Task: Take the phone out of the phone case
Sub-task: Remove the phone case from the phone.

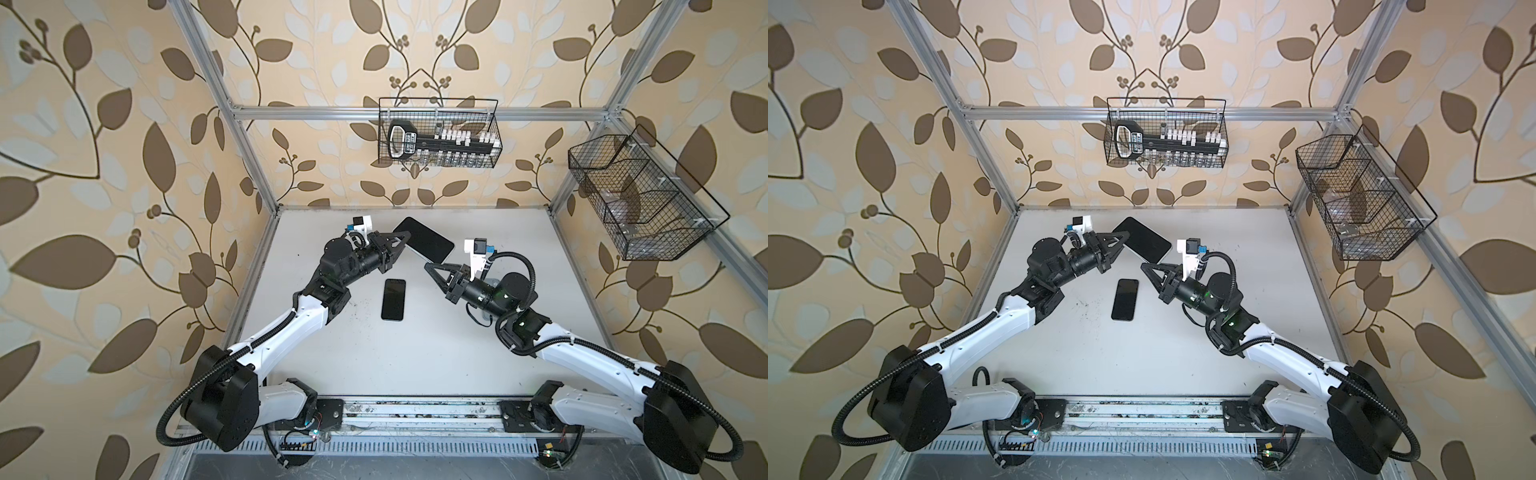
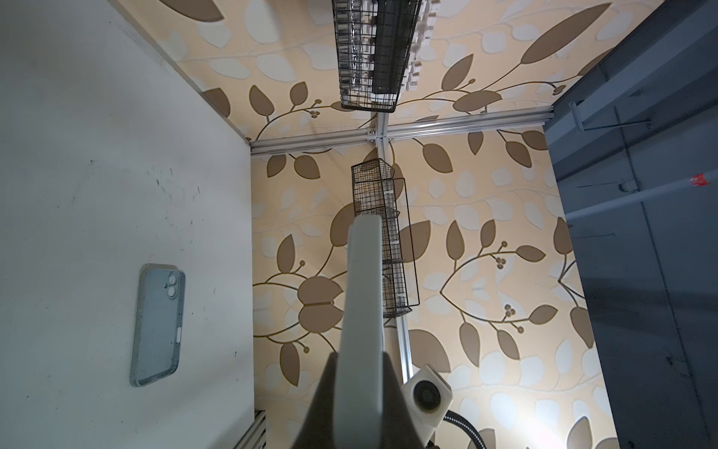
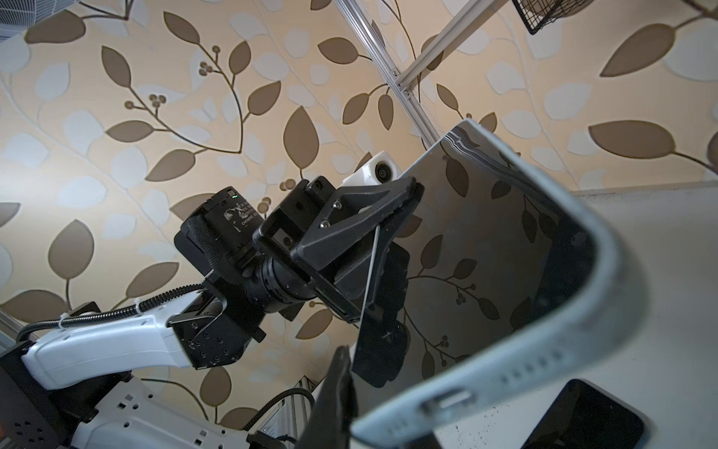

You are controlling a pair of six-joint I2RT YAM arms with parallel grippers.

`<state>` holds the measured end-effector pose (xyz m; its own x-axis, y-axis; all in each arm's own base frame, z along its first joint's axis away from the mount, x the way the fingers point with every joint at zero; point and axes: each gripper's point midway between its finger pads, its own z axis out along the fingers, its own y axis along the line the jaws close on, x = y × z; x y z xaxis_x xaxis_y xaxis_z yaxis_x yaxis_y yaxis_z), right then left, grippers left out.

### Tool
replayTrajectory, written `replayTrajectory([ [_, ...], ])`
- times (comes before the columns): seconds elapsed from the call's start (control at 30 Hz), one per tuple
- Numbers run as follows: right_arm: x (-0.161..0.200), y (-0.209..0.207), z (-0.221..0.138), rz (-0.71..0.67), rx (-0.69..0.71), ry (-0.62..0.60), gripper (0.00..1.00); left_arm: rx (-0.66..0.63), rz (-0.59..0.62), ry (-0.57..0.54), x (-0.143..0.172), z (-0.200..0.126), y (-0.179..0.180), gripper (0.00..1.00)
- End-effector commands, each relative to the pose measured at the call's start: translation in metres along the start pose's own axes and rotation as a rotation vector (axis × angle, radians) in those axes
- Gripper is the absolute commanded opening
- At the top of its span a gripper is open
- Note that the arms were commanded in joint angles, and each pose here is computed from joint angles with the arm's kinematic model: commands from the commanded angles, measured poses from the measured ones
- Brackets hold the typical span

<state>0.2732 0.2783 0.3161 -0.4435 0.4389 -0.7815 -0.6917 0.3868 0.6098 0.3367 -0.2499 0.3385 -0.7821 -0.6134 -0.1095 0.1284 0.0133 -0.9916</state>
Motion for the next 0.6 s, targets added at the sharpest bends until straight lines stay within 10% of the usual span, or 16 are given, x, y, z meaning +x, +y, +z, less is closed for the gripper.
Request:
replayTrajectory([
  [0.0, -0.015, 0.006, -0.002, -0.162, 0.015, -0.037, 0.07, 0.011, 0.015, -0.068, -0.013, -0.006, -0.020, 0.00],
  [0.57, -0.019, 0.005, -0.015, -0.236, 0.034, -0.046, 0.07, -0.001, -0.026, -0.064, -0.011, -0.008, -0.023, 0.00],
])
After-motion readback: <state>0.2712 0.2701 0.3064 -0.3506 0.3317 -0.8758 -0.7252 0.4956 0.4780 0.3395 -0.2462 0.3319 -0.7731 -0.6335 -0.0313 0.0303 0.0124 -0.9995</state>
